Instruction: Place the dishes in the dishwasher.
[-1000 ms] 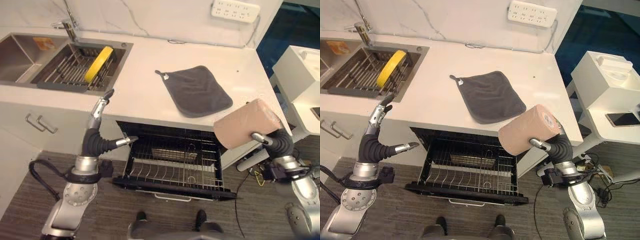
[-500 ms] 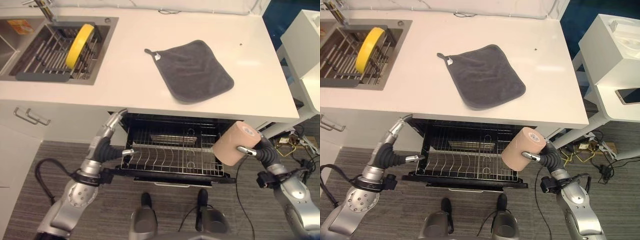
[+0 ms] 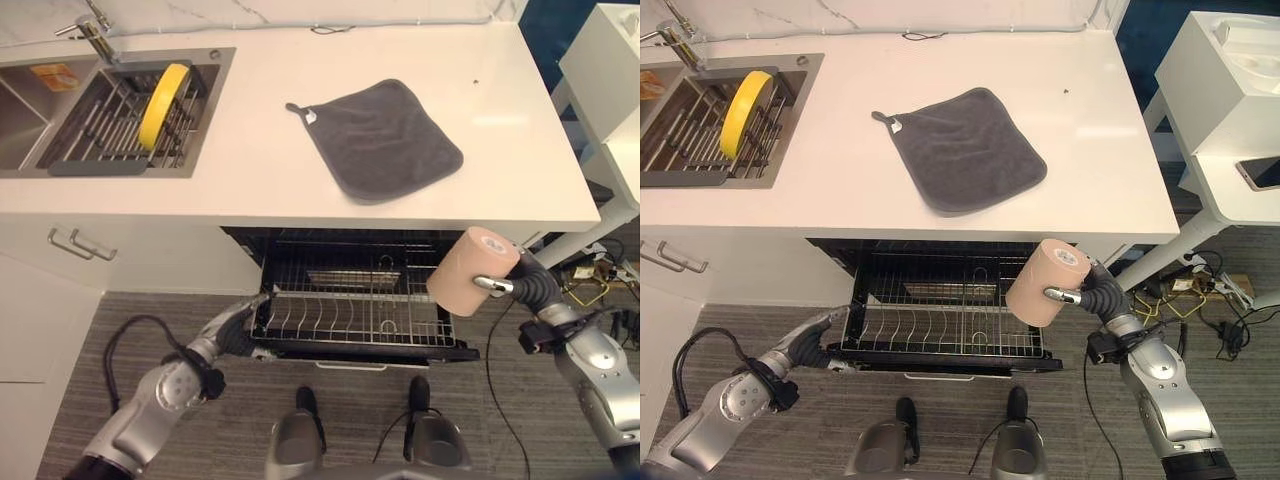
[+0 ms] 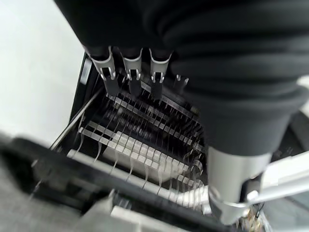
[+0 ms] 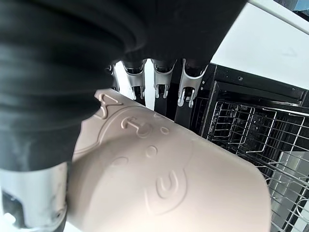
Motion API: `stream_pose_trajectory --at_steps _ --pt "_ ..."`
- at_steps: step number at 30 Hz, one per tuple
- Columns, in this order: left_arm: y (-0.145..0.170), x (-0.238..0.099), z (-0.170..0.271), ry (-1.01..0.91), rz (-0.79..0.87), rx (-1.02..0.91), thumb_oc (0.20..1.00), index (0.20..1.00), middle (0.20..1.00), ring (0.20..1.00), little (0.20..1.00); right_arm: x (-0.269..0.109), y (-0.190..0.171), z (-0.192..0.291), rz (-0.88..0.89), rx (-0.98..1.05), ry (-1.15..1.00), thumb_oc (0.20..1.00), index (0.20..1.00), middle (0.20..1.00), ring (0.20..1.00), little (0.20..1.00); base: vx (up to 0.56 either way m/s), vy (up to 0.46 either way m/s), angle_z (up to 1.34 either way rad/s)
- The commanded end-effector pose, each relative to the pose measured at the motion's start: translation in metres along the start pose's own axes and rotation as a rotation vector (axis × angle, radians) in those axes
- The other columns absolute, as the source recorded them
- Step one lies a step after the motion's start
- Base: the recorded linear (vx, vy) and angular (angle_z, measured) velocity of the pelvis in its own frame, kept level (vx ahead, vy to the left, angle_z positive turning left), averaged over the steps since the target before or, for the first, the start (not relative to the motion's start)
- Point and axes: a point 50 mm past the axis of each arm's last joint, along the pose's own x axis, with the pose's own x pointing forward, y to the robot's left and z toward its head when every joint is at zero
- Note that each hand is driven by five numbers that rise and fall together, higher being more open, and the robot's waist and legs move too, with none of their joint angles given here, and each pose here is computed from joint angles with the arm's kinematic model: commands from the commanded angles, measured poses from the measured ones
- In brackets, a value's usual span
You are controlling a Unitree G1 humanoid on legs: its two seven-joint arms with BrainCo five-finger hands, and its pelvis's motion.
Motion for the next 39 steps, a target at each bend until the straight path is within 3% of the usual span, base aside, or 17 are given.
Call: stream_pose_trajectory --at_steps 1,4,18,23,35,39 --pt "0.0 -0.001 -0.008 0.087 -0.068 0.045 1.0 1.0 1.0 1.0 1.0 0.01 -0.002 0.028 0.024 -0.011 -0.131 0.2 0.2 0.2 0.2 0.2 0.03 -0.002 0.0" --pt "-0.019 0.002 -0.023 0.207 -0.185 0.048 1.0 1.0 1.0 1.0 1.0 0.016 0.002 0.026 0.05 -0.005 -0.108 0.2 0.2 0.2 0.2 0.2 0.04 -0.009 0.0" --pt "-0.053 0.015 -0.045 0.34 -0.24 0.142 1.0 1.0 1.0 1.0 1.0 0.033 0.021 0.017 0.153 -0.032 -0.041 0.2 0.2 0.2 0.2 0.2 0.05 -0.002 -0.03" --pt "-0.062 0.008 -0.047 0.341 -0.387 0.245 1.0 1.0 1.0 1.0 1.0 0.036 0.018 0.007 0.138 -0.058 0.025 0.2 0.2 0.2 0.2 0.2 0.03 -0.006 -0.01" --pt "-0.101 -0.034 -0.061 0.437 -0.948 0.461 1.0 1.0 1.0 1.0 1.0 0.054 -0.01 -0.016 0.046 -0.097 0.201 0.2 0.2 0.2 0.2 0.2 0.0 0.021 -0.01" --pt "-0.119 -0.042 -0.069 0.469 -1.023 0.456 1.0 1.0 1.0 1.0 1.0 0.059 -0.015 -0.023 0.027 -0.104 0.255 0.2 0.2 0.2 0.2 0.2 0.01 0.04 -0.08"
